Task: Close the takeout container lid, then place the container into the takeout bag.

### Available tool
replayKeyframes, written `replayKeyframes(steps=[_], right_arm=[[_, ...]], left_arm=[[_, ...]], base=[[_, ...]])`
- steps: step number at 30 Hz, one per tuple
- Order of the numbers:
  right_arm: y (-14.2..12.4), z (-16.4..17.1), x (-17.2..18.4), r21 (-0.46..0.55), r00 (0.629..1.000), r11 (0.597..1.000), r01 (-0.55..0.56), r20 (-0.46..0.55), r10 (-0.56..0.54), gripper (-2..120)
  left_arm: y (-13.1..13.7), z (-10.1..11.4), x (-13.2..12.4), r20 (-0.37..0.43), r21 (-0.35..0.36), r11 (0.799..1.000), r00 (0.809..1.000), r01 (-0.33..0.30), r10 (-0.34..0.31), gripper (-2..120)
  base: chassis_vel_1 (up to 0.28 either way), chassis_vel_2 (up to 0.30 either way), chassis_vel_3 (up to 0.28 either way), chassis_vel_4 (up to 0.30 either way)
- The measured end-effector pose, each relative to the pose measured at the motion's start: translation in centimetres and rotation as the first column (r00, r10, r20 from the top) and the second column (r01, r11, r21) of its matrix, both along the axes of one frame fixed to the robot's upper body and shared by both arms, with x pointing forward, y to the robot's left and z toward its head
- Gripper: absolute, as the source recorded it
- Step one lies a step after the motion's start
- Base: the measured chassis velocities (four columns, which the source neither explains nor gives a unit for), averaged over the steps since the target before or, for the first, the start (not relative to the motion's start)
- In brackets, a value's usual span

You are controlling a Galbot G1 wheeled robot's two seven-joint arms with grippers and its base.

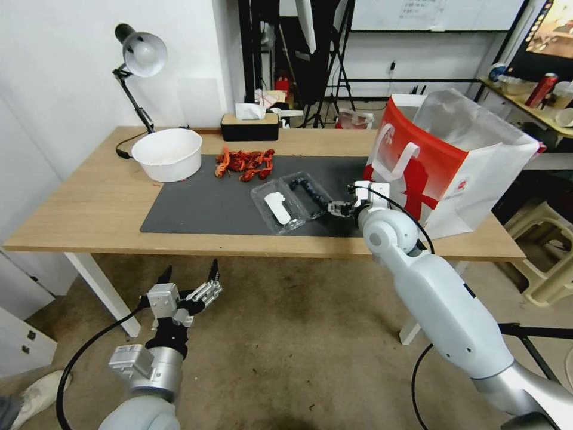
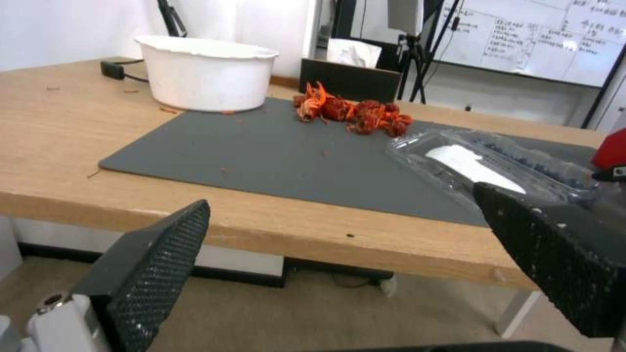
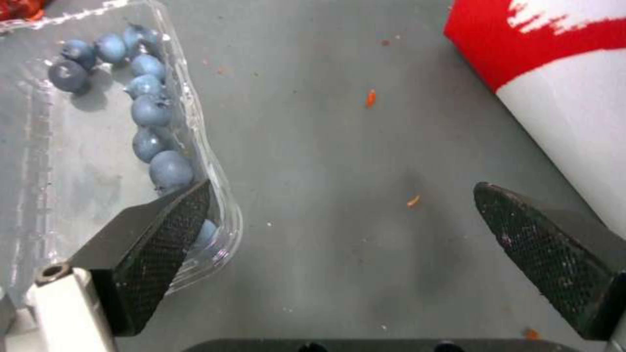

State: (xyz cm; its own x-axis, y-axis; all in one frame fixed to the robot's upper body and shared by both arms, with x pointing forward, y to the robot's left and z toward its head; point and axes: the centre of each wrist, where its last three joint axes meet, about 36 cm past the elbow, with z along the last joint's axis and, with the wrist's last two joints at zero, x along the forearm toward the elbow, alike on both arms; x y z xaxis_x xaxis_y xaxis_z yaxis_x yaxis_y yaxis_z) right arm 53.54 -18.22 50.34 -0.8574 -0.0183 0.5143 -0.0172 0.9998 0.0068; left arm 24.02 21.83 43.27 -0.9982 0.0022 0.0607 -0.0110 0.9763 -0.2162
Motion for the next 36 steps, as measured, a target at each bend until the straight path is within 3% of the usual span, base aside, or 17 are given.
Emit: replayKeyframes(steps=[36], right_arm=[[1.3,0.2,-2.8,0.035,1.000,0.999,0.005,-0.025,-0.005,100]], left_arm=[[0.0,-0.1,0.1,0.017,0.003,1.000,1.000,-0.004,0.004,100]], base=[[0.000,0.000,0.000,0.000]])
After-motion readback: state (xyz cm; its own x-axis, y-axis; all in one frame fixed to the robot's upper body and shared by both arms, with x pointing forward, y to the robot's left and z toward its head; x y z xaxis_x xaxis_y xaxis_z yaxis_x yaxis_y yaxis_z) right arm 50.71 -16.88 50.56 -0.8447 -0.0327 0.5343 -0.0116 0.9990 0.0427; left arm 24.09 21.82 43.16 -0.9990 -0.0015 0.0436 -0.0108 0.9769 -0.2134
